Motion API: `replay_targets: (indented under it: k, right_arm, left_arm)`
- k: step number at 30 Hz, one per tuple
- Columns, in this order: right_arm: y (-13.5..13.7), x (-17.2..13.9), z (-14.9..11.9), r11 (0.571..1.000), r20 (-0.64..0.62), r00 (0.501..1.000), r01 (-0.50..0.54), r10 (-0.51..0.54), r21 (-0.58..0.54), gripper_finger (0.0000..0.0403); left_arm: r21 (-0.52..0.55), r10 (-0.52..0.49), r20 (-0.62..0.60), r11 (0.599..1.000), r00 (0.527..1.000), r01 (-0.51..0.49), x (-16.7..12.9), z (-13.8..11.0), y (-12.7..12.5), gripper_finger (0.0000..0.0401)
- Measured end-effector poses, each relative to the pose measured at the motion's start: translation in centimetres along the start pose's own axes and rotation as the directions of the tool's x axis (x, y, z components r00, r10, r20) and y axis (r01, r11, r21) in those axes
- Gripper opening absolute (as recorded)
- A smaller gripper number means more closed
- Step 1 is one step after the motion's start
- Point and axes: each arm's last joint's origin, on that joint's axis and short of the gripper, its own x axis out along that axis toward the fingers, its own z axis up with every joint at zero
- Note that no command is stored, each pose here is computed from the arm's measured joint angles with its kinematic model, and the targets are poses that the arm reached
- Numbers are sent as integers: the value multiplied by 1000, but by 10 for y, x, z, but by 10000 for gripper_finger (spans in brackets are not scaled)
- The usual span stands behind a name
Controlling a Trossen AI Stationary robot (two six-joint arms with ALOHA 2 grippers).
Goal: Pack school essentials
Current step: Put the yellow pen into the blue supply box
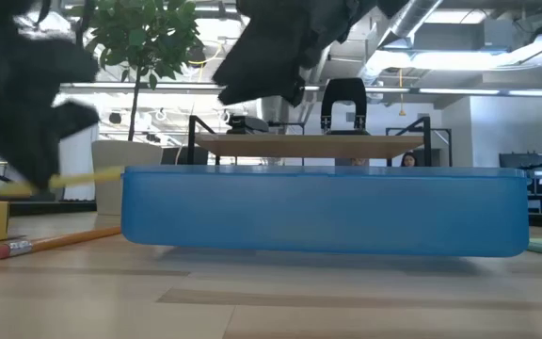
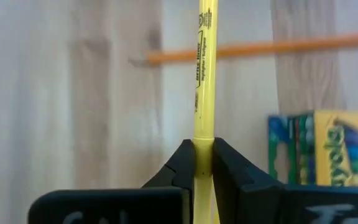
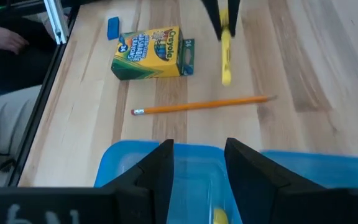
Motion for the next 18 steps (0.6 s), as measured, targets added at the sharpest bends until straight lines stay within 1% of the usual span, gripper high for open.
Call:
replay_targets:
  k: [2, 4, 5, 7, 9, 10, 13, 16, 18]
  right_arm:
    - [1, -7, 9, 1000, 4, 1000, 1, -1, 1, 164]
    - [2, -20, 11, 1000, -48, 999, 19, -18, 3, 164]
    - [3, -27, 16, 1000, -43, 999, 22, -22, 3, 163]
    - [4, -42, 20, 997, -59, 996, 71, -71, -1, 162]
    - [6, -62, 23, 993, -51, 991, 121, -121, -8, 160]
    - [7, -70, 24, 988, -44, 988, 151, -151, -12, 160]
    - [13, -98, 25, 972, -18, 971, 236, -236, -17, 159]
    - [20, -120, 28, 955, 38, 955, 296, -295, -24, 159]
    - [26, -132, 27, 946, 62, 945, 324, -322, -28, 159]
  left_arm:
    - [-22, 11, 75, 1000, 997, -10, -12, 13, 0, 6]
    - [-56, 10, 165, 998, 986, -1, -26, 28, 0, 6]
    - [-66, 0, 205, 998, 979, 14, -31, 36, -1, 5]
    - [-58, -14, 249, 998, 968, 29, -38, 48, -1, 4]
    - [-35, -49, 303, 997, 952, 62, -39, 67, -4, 4]
    - [-18, -63, 312, 997, 948, 73, -38, 74, -6, 4]
    - [28, -92, 285, 996, 954, 88, -24, 96, -12, 4]
    - [53, -107, 233, 994, 967, 97, -4, 119, -17, 3]
    - [50, -127, 182, 991, 975, 120, 15, 133, -20, 3]
